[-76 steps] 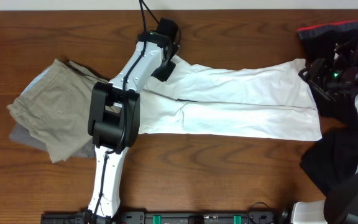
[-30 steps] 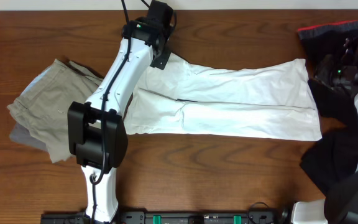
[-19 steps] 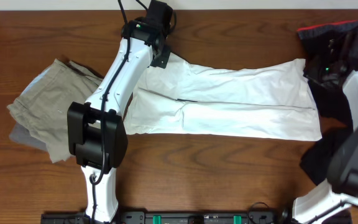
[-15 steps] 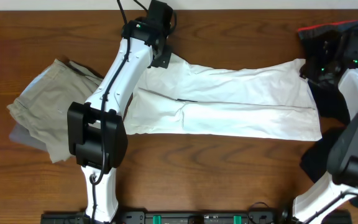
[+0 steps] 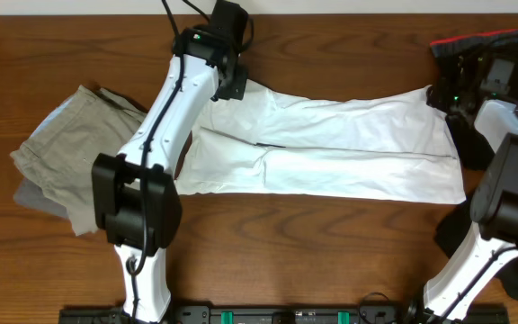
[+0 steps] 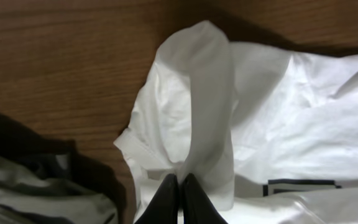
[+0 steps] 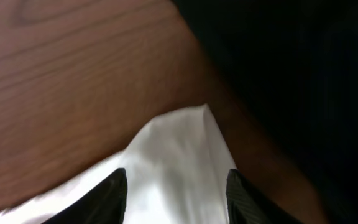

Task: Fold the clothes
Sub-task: 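Grasp the shirt's right end with the right gripper and pull it right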

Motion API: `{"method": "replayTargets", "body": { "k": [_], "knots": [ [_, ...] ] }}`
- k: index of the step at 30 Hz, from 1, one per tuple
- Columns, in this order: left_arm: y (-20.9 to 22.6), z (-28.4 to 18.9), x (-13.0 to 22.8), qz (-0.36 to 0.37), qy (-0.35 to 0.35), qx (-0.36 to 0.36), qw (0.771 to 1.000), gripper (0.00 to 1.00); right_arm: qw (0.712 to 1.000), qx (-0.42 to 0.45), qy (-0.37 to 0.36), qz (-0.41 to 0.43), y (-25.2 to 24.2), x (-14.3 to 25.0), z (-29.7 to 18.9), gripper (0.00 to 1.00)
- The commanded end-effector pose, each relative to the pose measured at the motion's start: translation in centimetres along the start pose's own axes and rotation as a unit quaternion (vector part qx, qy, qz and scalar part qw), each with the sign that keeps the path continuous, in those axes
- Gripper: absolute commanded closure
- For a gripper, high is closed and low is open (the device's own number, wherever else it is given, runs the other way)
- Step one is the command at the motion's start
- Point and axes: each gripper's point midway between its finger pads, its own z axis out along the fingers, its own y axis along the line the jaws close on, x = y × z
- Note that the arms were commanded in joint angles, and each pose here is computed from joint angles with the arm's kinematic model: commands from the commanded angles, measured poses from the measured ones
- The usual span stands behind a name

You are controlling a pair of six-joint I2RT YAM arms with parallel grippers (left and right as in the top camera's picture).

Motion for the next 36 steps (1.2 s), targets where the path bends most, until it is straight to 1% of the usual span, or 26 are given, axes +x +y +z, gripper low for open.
{"method": "replayTargets", "body": {
  "k": [1, 7, 10, 14, 16, 20, 22, 26, 32, 36],
  "knots": [
    [0.4, -3.0, -0.7, -0.012, -0.03, 0.003, 0.999, 0.94, 1.0, -0.006, 0.002, -0.003, 0.1, 0.7, 1.8, 0.52],
    [0.6, -4.2, -0.8, -0.018, -0.04, 0.005, 0.999, 0.94, 1.0, -0.01, -0.005, -0.002, -0.1, 0.8, 2.9, 0.54],
    [0.6, -4.2, -0.7, -0.018, -0.039, 0.005, 0.999, 0.94, 0.999, -0.036, -0.007, -0.004, 0.8, 0.6, 2.9, 0.57],
    [0.6, -4.2, -0.7, -0.02, -0.039, 0.005, 0.999, 0.94, 0.998, -0.055, -0.005, -0.004, 1.4, 0.7, 2.8, 0.64],
    [0.6, -4.2, -0.7, -0.02, -0.038, 0.005, 0.999, 0.94, 0.998, -0.06, -0.003, -0.004, 1.6, 0.7, 2.8, 0.7],
    [0.6, -4.2, -0.5, -0.019, -0.034, 0.004, 0.999, 0.94, 0.998, -0.059, 0.001, -0.003, 1.5, 0.9, 2.8, 0.9],
    [0.6, -4.2, -0.4, -0.019, -0.033, 0.004, 0.999, 0.94, 0.998, -0.057, 0.001, 0.006, 1.3, 0.7, 2.5, 0.98],
    [0.6, -4.2, -0.2, -0.018, -0.029, 0.003, 0.999, 0.94, 0.998, -0.053, -0.013, 0.017, 0.8, -0.8, 0.4, 0.99],
    [0.6, -4.2, -0.1, -0.018, -0.027, 0.003, 0.999, 0.94, 0.997, -0.042, -0.057, 0.026, -0.3, -4.6, -5.6, 0.99],
    [0.7, -4.2, 0.0, -0.018, -0.024, 0.002, 1.0, 0.94, 0.997, -0.032, -0.059, 0.031, -1.1, -5.1, -8.4, 0.99]
  ]
}}
